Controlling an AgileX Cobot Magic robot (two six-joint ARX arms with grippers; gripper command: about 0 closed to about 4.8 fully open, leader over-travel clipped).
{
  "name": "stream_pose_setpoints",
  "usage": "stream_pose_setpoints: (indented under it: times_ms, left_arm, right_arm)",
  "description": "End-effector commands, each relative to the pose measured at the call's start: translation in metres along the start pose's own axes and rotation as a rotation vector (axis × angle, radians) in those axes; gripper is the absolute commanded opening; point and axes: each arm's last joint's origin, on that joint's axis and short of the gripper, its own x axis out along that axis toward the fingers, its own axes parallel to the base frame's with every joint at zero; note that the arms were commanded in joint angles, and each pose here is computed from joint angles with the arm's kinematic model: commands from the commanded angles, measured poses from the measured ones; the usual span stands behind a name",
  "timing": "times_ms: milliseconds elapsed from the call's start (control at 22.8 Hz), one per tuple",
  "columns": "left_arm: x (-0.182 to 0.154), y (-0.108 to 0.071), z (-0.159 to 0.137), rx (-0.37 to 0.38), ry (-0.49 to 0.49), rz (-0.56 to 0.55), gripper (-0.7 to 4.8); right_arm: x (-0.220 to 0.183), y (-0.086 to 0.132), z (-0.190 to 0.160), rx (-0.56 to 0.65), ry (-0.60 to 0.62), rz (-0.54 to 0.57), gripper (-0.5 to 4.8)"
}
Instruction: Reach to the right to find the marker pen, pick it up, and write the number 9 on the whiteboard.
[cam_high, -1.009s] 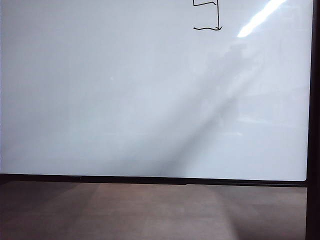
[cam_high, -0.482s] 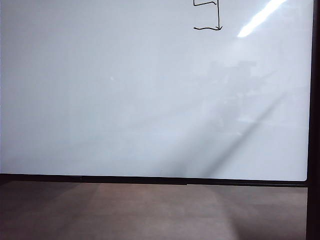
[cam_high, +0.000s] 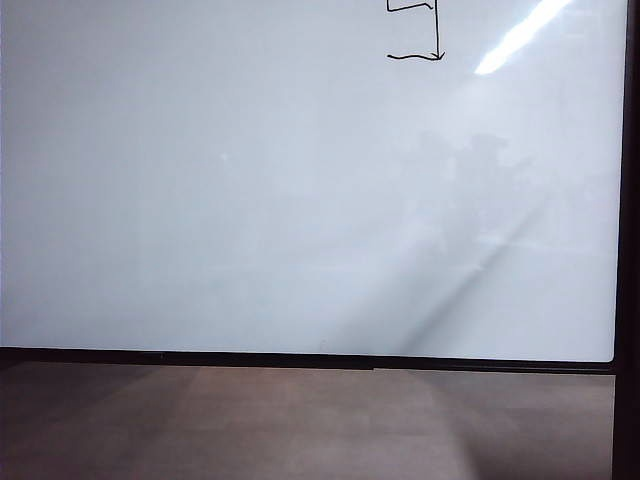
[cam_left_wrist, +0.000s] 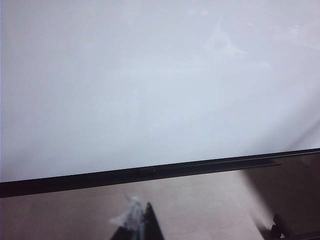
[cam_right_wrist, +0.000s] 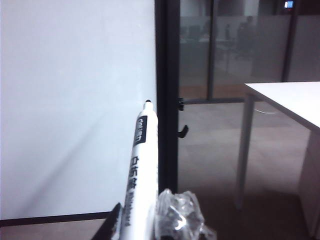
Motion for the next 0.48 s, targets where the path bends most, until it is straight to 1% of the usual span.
stream_pose_setpoints:
  times_ms: [44,482]
  left_arm:
    - [0.0,0.0001,0.0014,-0.002,-0.012,0.0,-0.05]
    - [0.0,0.0001,0.0015,-0.002,-0.013,0.0,-0.05]
  right_arm:
    - [0.0003,0.001,-0.0013,0.012,-0.02,0.015,0.04]
    - [0.0005,0.0048,-0.0087,0.032,0.013,0.055,0.04]
